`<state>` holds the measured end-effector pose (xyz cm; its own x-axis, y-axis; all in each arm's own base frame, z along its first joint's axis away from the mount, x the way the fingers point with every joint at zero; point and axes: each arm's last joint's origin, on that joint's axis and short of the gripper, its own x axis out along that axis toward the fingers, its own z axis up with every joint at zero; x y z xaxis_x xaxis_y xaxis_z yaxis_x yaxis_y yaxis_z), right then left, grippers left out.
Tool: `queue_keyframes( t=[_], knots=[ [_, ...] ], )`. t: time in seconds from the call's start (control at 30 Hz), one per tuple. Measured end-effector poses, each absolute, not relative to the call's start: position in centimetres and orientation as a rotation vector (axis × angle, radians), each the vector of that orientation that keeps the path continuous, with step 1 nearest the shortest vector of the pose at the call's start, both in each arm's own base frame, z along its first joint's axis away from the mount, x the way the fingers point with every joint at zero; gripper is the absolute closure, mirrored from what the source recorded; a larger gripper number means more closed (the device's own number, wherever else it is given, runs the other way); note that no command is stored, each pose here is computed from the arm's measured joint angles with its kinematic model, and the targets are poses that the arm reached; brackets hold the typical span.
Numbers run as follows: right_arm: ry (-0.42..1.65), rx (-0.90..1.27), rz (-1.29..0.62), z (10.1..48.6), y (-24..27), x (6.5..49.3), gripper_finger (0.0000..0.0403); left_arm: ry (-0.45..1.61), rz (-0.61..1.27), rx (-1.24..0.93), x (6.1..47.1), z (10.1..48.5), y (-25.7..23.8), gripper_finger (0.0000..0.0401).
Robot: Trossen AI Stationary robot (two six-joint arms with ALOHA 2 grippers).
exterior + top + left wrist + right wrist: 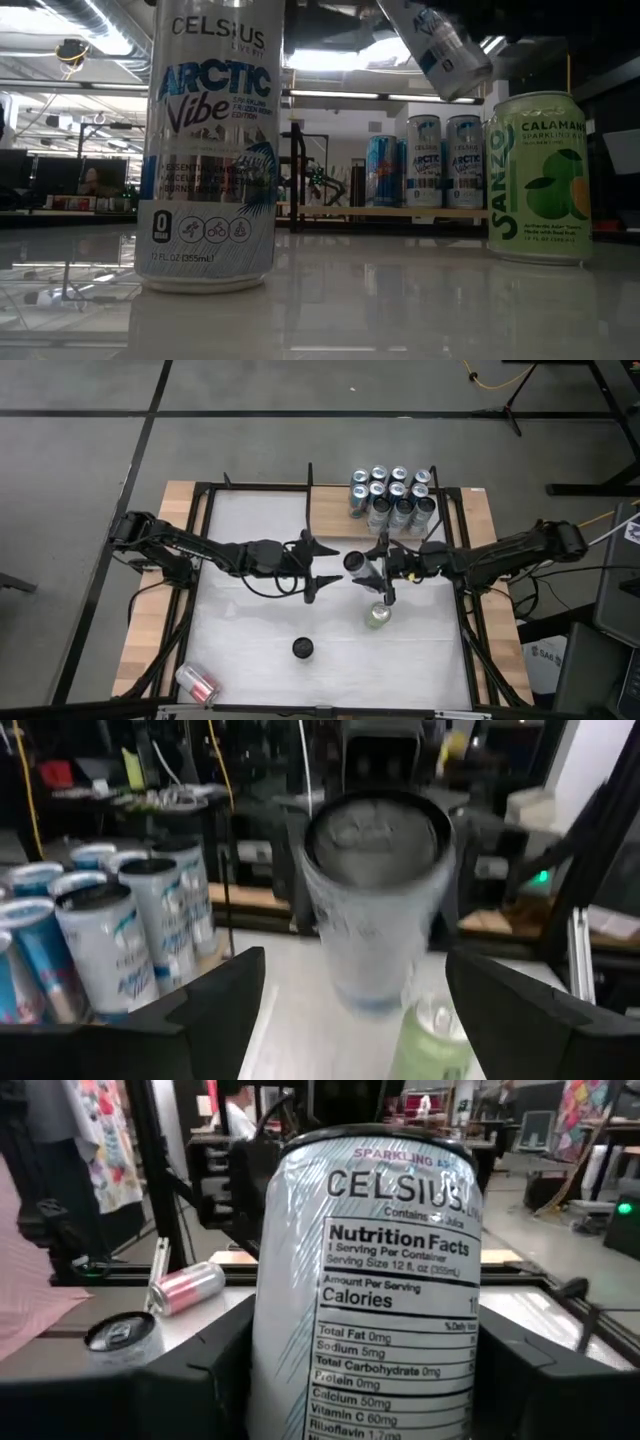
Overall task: Place canned beverage on shelf
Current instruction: Put the white-blue soda can on the shelf aligned with the other white-blue soda cans
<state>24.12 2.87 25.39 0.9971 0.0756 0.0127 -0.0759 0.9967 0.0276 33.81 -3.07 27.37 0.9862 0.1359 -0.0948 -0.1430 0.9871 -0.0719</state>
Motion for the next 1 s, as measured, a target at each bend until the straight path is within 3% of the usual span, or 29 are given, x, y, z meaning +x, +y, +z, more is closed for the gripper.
queue_keyframes(
  t=[0.47,1.0],
  knots=[
    [-0.150,0.030,0.074,25.3,3.0,25.6,0.0159,-0.076,0.101,-0.105,33.8,29.0,-3.2,0.0099],
    [-0.182,-0.015,0.069,26.3,3.5,29.4,0.0159,-0.111,0.090,-0.110,33.8,29.4,-3.2,0.0099]
  ],
)
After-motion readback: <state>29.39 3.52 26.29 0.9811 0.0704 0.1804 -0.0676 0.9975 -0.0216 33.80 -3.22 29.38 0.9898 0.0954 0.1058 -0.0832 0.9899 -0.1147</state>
